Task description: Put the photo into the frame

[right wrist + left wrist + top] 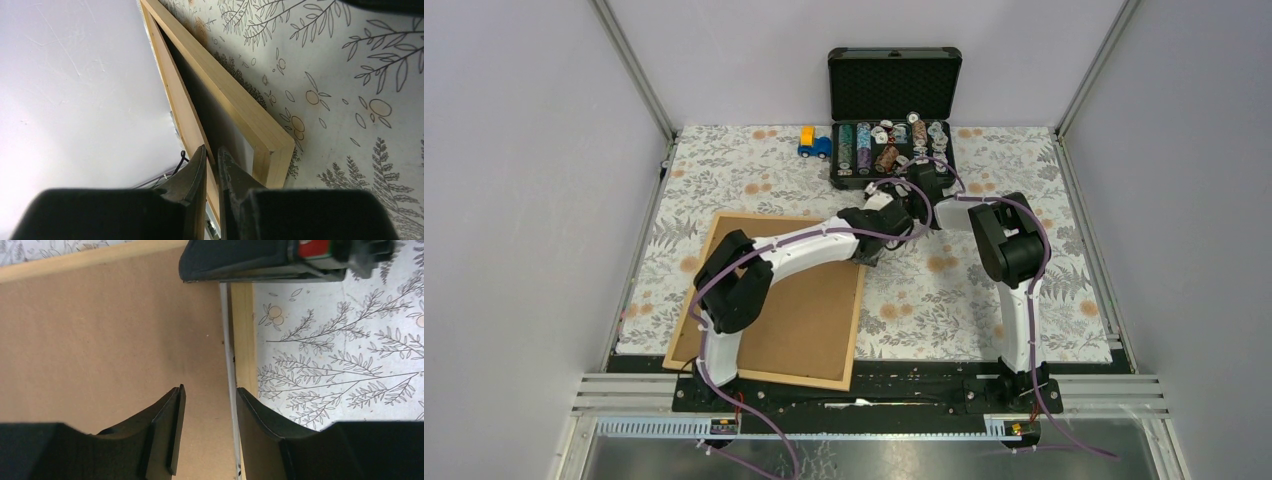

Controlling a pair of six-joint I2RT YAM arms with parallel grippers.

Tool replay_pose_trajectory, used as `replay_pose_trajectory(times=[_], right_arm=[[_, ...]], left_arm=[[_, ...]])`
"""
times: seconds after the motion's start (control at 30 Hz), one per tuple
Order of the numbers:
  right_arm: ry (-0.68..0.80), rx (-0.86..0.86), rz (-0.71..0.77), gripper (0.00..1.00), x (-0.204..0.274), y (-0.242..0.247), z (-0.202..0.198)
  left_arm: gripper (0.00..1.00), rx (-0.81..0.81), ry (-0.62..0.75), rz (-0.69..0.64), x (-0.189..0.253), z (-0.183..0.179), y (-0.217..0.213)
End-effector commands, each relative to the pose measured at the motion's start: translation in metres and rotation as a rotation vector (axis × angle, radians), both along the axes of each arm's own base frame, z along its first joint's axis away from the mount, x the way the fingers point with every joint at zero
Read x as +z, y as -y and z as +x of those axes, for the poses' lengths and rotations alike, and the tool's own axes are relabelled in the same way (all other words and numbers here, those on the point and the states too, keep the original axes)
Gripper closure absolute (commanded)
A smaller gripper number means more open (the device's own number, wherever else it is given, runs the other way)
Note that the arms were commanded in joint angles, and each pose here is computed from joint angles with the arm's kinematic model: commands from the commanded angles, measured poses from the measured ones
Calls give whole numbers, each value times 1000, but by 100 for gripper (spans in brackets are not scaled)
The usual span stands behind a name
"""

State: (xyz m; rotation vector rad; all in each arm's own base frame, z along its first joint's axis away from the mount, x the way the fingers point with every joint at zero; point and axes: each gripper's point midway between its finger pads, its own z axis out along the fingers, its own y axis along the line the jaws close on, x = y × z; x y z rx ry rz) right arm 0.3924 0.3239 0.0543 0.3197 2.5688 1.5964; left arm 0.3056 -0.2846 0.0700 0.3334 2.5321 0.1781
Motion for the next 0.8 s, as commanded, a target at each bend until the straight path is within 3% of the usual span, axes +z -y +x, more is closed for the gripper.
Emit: replay_pose_trajectory(times=[0.0, 0.23, 0.43, 0.53, 0.73, 0.77], right_arm=[[60, -22, 34, 96, 48, -3, 10], [56, -29, 33, 96, 50, -3, 11], [55, -32, 38, 94, 55, -4, 10], [58, -34, 38, 92, 57, -5, 10], [58, -27, 21, 78, 54, -3, 9], [59, -28, 11, 76, 52, -1, 10]], left_arm=[[52, 55, 104, 66, 17, 8, -1], [43, 59, 118, 167, 9, 12, -10], [50, 55, 147, 267, 11, 17, -24], [60, 48, 146, 275, 12, 18, -25], [98, 40, 150, 272, 14, 20, -25], [100, 43, 156, 262, 15, 21, -24]])
